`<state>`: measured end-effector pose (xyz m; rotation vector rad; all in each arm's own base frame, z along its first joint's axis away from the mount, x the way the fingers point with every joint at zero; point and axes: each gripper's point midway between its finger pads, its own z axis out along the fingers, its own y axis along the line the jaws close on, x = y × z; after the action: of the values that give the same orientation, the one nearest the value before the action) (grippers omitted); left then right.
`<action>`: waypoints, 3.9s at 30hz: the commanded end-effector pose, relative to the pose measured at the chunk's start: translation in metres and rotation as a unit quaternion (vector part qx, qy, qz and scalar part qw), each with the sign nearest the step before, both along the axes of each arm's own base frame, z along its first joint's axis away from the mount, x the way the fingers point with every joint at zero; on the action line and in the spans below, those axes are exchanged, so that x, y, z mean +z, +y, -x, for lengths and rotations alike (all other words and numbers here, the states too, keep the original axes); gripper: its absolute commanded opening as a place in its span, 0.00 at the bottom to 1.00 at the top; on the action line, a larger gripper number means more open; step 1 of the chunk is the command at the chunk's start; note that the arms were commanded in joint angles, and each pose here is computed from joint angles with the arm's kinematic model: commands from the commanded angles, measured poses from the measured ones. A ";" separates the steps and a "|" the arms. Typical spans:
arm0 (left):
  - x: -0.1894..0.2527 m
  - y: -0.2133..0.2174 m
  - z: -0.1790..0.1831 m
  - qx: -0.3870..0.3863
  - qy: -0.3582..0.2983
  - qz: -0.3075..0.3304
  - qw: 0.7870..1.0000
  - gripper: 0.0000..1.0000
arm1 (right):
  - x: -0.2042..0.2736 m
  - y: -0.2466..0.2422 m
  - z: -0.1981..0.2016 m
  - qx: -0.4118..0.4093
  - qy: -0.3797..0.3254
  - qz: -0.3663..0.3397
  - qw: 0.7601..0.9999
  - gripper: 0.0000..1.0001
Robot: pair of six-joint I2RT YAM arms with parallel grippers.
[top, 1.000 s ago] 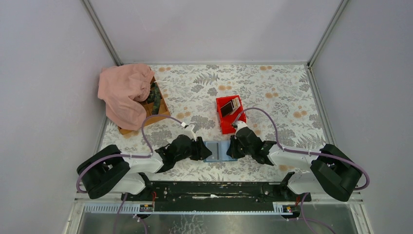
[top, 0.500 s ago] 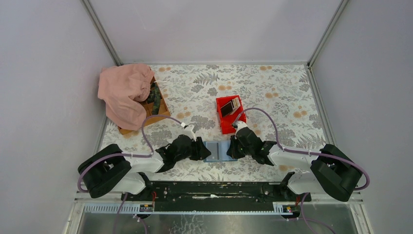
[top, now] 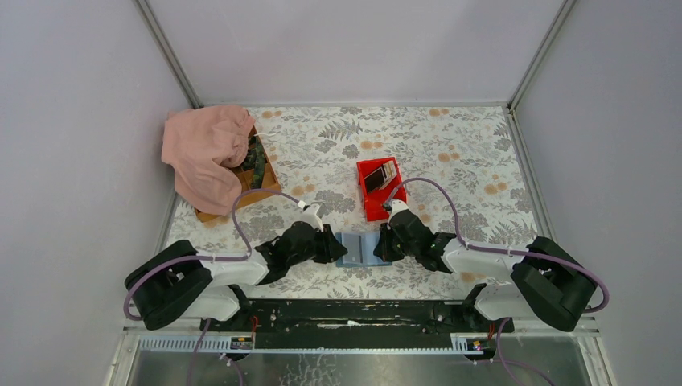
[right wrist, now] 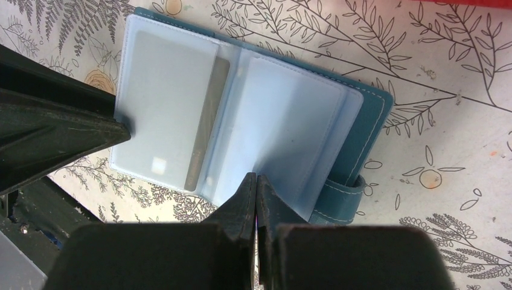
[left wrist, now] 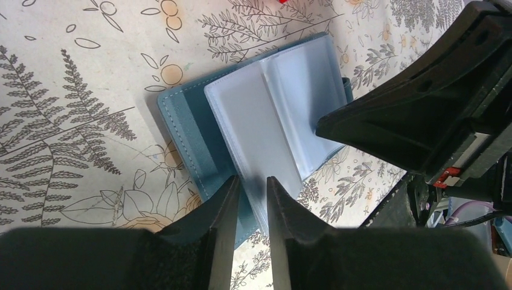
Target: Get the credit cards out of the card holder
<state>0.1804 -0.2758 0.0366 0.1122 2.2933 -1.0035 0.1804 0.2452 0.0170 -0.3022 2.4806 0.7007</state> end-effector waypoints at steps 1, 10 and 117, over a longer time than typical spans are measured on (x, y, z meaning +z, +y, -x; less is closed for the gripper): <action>0.020 -0.009 -0.006 -0.007 -0.018 0.024 1.000 0.29 | -0.005 -0.003 -0.001 -0.001 -0.005 0.011 1.000 0.00; 0.019 0.001 -0.009 0.007 -0.022 -0.001 1.000 0.44 | -0.004 -0.002 -0.002 0.000 -0.007 0.010 1.000 0.00; 0.070 -0.059 -0.001 -0.058 -0.089 0.081 0.991 0.25 | 0.087 -0.009 0.005 -0.010 -0.086 -0.094 0.992 0.14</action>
<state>0.1752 -0.3518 0.0992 0.2740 2.1066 -1.2766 0.1717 0.2065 0.0876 -0.2086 2.2855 0.7103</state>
